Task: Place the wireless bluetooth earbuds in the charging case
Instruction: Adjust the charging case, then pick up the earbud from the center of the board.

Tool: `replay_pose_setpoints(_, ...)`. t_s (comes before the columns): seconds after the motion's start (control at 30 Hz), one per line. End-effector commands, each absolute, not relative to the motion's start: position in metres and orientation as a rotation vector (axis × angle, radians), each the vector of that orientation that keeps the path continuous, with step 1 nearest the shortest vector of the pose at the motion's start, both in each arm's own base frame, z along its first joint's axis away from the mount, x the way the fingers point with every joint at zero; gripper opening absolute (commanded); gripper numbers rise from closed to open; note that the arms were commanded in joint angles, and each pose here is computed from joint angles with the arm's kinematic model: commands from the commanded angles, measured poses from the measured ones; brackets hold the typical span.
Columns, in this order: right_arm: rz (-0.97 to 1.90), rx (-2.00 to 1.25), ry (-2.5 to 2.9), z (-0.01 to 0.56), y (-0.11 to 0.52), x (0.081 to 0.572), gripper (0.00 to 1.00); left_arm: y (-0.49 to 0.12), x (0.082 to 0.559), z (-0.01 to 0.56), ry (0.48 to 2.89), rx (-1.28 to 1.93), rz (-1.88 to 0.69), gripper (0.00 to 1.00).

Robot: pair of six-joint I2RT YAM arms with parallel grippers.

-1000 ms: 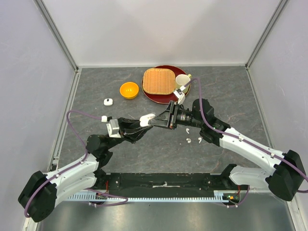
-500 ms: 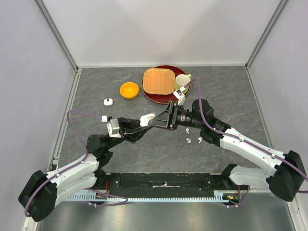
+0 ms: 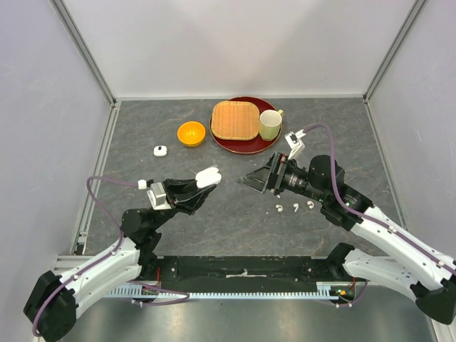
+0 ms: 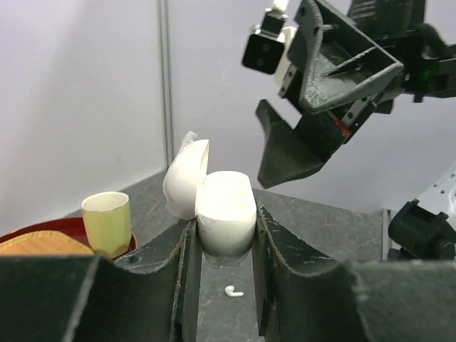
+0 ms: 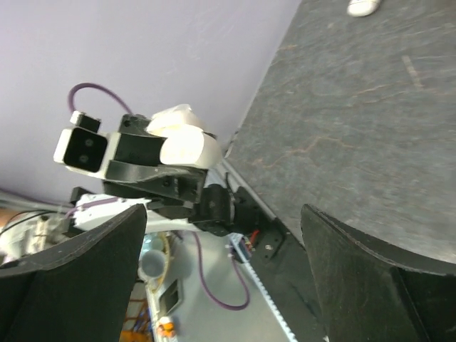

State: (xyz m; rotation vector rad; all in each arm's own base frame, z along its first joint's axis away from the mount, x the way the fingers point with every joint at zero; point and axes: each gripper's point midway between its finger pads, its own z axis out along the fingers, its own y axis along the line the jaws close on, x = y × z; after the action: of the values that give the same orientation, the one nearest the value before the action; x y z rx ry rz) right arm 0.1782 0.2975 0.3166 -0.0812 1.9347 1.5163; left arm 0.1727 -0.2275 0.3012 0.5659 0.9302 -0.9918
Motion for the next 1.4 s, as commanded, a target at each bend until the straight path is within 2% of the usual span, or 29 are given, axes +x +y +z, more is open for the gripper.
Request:
replay_pose_setpoints(0.0,1.251,-0.064,1.955,0.304,0.264,0.193,0.95,-0.216,0.178,0.302,0.921,0.529,-0.908,0.02)
replay_pose_setpoints(0.13,0.913,0.046,2.065,0.279,0.223,0.22,0.95,-0.216,0.176,0.303,0.925,0.543,-0.904,0.02)
replay_pose_setpoints(0.27,0.656,0.136,2.21,0.237,0.176,0.238,0.89,-0.218,0.171,0.303,0.925,0.574,-0.917,0.02)
replay_pose_setpoints(0.43,0.564,0.259,2.265,0.201,0.124,0.251,0.73,-0.222,0.166,0.305,0.924,0.606,-0.94,0.02)
replay_pose_setpoints(0.6,0.491,0.439,2.41,0.136,0.082,0.245,0.66,-0.225,0.164,0.302,0.93,0.617,-0.961,0.02)
replay_pose_setpoints(0.67,0.445,0.544,2.444,0.111,0.064,0.239,0.6,-0.225,0.163,0.302,0.931,0.616,-0.973,0.02)
replay_pose_setpoints(0.73,0.419,0.603,2.446,0.101,0.053,0.237,0.57,-0.226,0.163,0.3,0.935,0.618,-0.979,0.02)
replay_pose_setpoints(1.37,0.334,0.824,2.434,0.046,0.032,0.239,0.43,-0.228,0.164,0.296,0.95,0.614,-0.99,0.02)
